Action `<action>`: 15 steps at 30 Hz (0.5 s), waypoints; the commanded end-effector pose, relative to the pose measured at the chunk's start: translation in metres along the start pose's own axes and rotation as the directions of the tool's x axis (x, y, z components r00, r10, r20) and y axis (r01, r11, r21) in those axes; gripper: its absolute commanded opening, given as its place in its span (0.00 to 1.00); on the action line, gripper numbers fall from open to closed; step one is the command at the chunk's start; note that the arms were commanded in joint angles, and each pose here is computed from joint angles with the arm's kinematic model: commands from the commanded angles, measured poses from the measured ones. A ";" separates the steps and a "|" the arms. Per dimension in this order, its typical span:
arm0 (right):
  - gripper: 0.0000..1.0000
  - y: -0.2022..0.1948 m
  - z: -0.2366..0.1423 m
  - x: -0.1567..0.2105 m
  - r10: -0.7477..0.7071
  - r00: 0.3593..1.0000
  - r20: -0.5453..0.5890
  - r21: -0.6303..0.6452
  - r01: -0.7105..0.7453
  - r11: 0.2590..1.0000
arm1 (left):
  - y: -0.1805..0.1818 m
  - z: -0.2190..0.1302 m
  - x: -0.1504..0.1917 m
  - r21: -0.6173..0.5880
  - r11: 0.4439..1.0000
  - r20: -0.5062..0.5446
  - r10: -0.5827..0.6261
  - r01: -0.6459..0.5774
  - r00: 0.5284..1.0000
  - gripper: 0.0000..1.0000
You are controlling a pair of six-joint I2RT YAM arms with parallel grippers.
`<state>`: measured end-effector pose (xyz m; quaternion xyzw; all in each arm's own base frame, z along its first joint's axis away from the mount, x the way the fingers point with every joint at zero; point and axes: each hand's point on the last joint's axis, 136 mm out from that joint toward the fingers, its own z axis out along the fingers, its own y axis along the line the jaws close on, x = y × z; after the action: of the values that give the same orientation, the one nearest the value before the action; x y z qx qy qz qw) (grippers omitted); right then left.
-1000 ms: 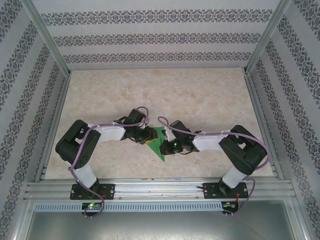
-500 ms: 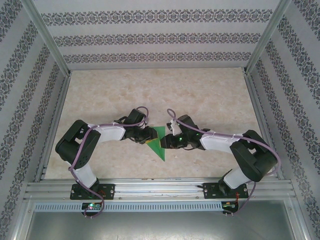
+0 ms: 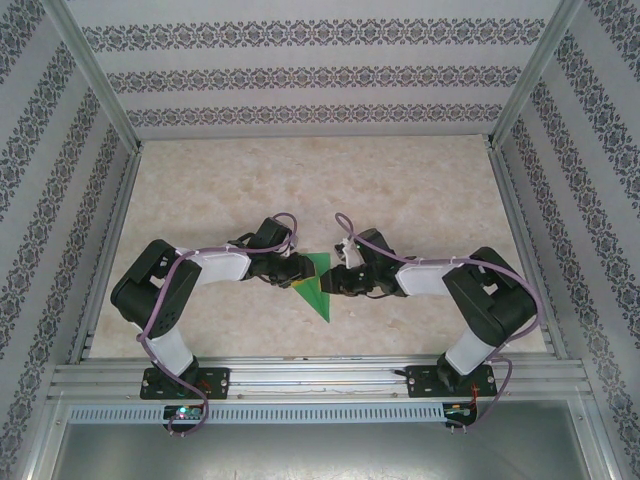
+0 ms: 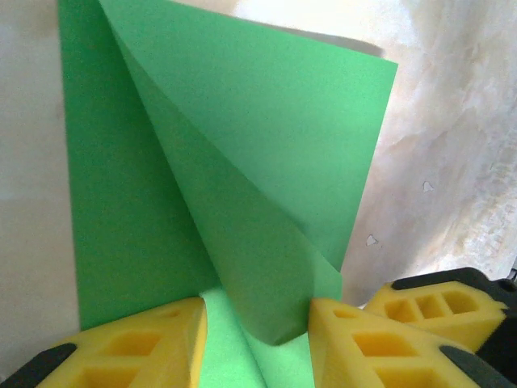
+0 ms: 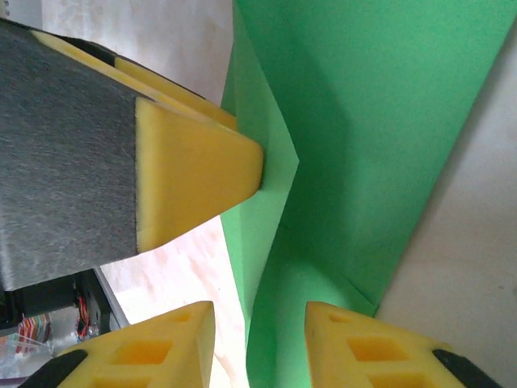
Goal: Fold a paper plane with a square sheet of paper (fold left side to right side)
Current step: Fourth fold the wing at the center of the table.
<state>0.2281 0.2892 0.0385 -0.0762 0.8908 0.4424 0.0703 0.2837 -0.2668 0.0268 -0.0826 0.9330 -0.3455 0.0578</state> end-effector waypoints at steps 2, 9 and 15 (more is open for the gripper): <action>0.35 0.014 0.007 -0.004 -0.022 1.000 0.001 -0.054 0.022 0.998 | 0.013 0.004 0.005 -0.070 0.998 -0.012 0.003 -0.004 1.000 0.39; 0.26 0.013 0.010 -0.002 -0.019 1.000 -0.003 -0.046 0.019 0.999 | 0.013 0.004 0.005 -0.072 0.997 -0.012 0.003 -0.004 1.000 0.39; 0.15 0.007 0.005 -0.001 -0.011 1.000 0.008 -0.019 0.011 1.000 | 0.014 0.003 0.005 -0.078 0.997 -0.010 0.005 -0.006 1.000 0.39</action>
<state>0.2261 0.2979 0.0386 -0.0754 0.8867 0.4512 0.0674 0.2838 -0.2668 0.0266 -0.0823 0.9334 -0.3443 0.0589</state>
